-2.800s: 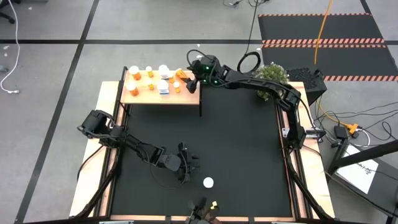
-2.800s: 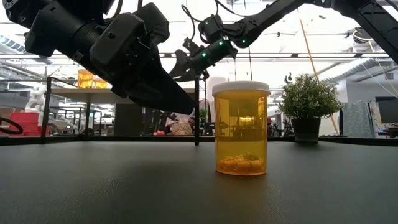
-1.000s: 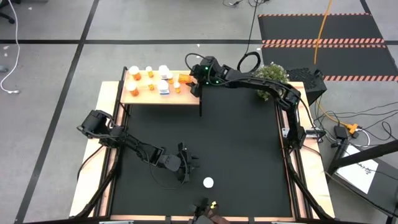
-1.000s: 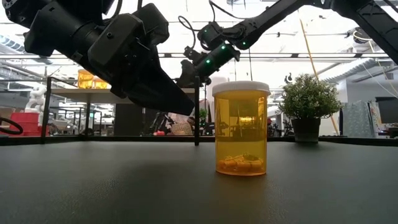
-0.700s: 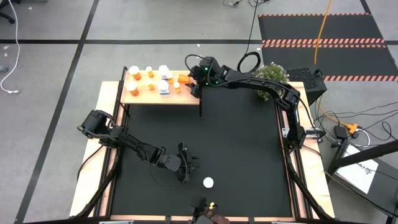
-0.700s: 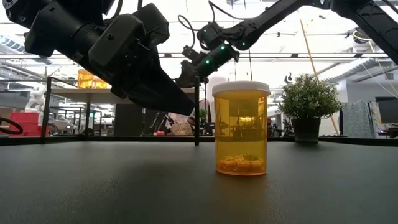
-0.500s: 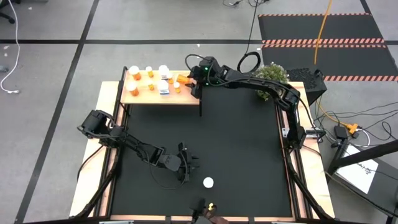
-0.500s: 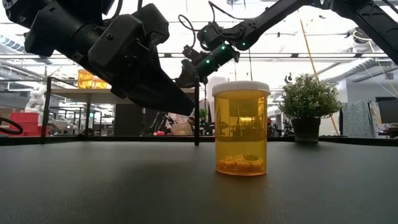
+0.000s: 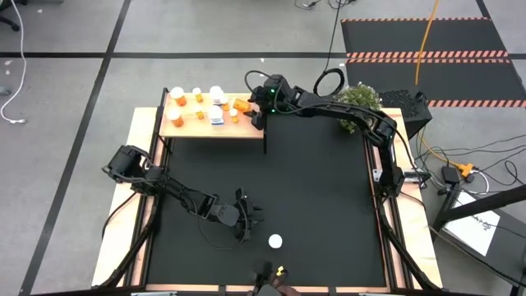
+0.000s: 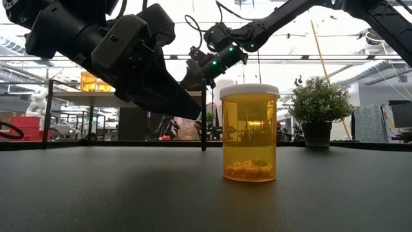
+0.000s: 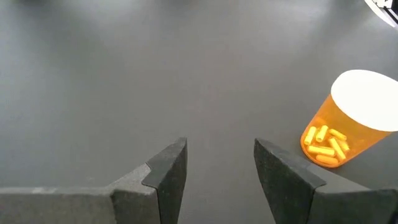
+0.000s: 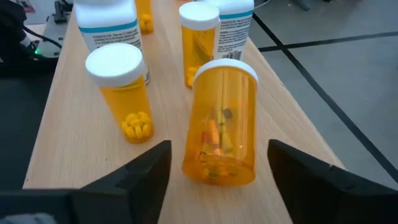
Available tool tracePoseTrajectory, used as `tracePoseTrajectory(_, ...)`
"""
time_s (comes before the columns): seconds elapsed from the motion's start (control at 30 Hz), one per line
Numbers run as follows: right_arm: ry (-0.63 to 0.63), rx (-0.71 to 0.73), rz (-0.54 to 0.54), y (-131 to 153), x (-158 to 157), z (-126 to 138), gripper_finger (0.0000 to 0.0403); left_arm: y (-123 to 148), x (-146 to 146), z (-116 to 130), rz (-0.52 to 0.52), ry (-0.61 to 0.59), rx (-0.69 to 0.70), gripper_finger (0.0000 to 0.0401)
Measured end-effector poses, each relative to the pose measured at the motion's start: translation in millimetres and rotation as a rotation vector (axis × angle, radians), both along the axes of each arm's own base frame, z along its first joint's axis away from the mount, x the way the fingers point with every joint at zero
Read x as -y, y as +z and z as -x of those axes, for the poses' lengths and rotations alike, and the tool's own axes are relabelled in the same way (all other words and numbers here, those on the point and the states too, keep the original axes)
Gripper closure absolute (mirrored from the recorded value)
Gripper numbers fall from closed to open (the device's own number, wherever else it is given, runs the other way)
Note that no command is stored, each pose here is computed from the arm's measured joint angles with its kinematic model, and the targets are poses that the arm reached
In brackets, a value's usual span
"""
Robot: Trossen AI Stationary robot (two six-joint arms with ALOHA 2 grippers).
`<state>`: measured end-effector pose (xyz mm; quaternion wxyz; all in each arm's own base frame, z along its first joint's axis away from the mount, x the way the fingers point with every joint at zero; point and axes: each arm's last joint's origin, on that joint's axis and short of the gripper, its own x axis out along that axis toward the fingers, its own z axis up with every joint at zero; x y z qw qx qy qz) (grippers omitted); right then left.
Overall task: Pick and place medicine bottles onto shelf by color
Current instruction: Put the large orange pill bottle on the shelf
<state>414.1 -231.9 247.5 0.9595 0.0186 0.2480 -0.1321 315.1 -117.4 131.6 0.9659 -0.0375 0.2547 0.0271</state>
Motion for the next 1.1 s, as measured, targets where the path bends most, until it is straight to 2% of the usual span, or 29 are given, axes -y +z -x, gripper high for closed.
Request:
tracePoseTrajectory(0.17, 0.005, 0.003, 0.012, 0.4, 3.8, 1.8, 0.0125, 0.0, -0.2, -0.1, 0.0, 0.001, 0.0, 0.0215)
tracePoseTrajectory(0.3, 0.033, 0.028, -0.008, -3.9, 8.9, 0.8, 0.0141, 0.1, -0.2, -0.2, 0.001, 0.001, 0.002, 0.0215)
tracePoseTrajectory(0.53, 0.056, 0.03, 0.025, -5.1, 6.5, -2.6, 0.0172, 0.3, -0.2, -0.3, 0.003, 0.002, 0.004, 0.0215)
tracePoseTrajectory(0.83, 0.062, 0.035, 0.036, -5.1, 6.3, -3.2, 0.0238, 0.3, -0.4, -0.4, 0.003, 0.002, 0.004, 0.0215)
tracePoseTrajectory(1.1, 0.058, 0.037, 0.033, -3.9, 6.1, -2.8, 0.0234, 0.3, -0.4, -0.3, 0.003, 0.003, 0.003, 0.0215)
